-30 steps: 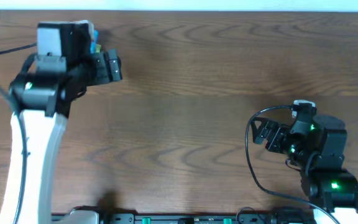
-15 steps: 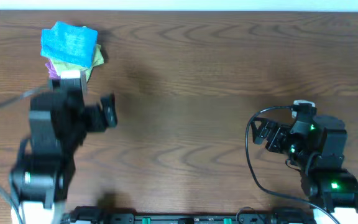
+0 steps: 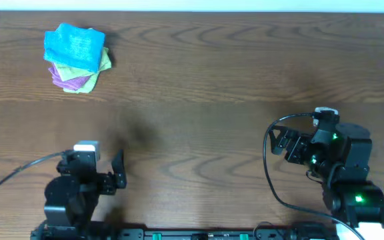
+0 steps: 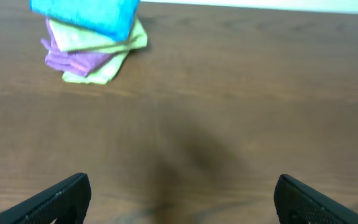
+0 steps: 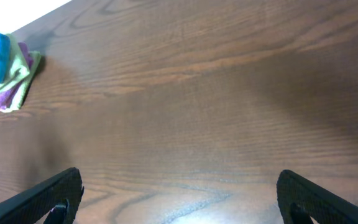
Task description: Fold the cloth
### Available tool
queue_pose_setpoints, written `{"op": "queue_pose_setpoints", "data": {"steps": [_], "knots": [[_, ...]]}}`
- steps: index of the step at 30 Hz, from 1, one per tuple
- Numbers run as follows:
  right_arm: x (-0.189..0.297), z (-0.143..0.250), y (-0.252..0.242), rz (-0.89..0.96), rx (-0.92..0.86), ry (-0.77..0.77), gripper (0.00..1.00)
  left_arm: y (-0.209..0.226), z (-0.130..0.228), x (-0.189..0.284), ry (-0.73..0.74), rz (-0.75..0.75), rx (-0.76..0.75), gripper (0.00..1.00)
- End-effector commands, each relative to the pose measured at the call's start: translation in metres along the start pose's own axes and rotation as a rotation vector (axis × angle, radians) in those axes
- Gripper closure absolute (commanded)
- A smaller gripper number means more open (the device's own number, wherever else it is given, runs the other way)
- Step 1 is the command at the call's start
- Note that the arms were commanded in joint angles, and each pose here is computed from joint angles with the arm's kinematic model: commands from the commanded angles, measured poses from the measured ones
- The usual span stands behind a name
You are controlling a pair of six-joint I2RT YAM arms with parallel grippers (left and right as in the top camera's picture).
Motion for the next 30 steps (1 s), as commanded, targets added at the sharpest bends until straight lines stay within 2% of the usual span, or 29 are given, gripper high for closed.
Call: {"op": "queue_pose_setpoints", "data": {"steps": [1, 11, 16, 30], "knots": [[0.000, 0.001, -0.002, 0.000, -0.017, 0.002, 0.01, 0.008, 0.017, -0.006, 0.010, -0.057, -0.037, 0.05], [0.000, 0.001, -0.002, 0.000, -0.017, 0.002, 0.01, 0.021, 0.054, -0.019, 0.035, -0.151, -0.039, 0.05], [0.000, 0.001, -0.002, 0.000, -0.017, 0.002, 0.01, 0.021, 0.060, -0.022, 0.044, -0.150, -0.084, 0.05], [0.000, 0.001, -0.002, 0.000, -0.016, 0.002, 0.01, 0.027, 0.084, -0.033, 0.088, -0.176, -0.061, 0.05]]}}
Point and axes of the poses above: each gripper's point midway between its finger pads, its own x axis back along the fingers, its own y axis along the line the jaws close on, z = x × y, the point moved 3 cm from there along x, back along the fingers, and after that the axes turned 5 degrees about -x, right-handed, at the moved point
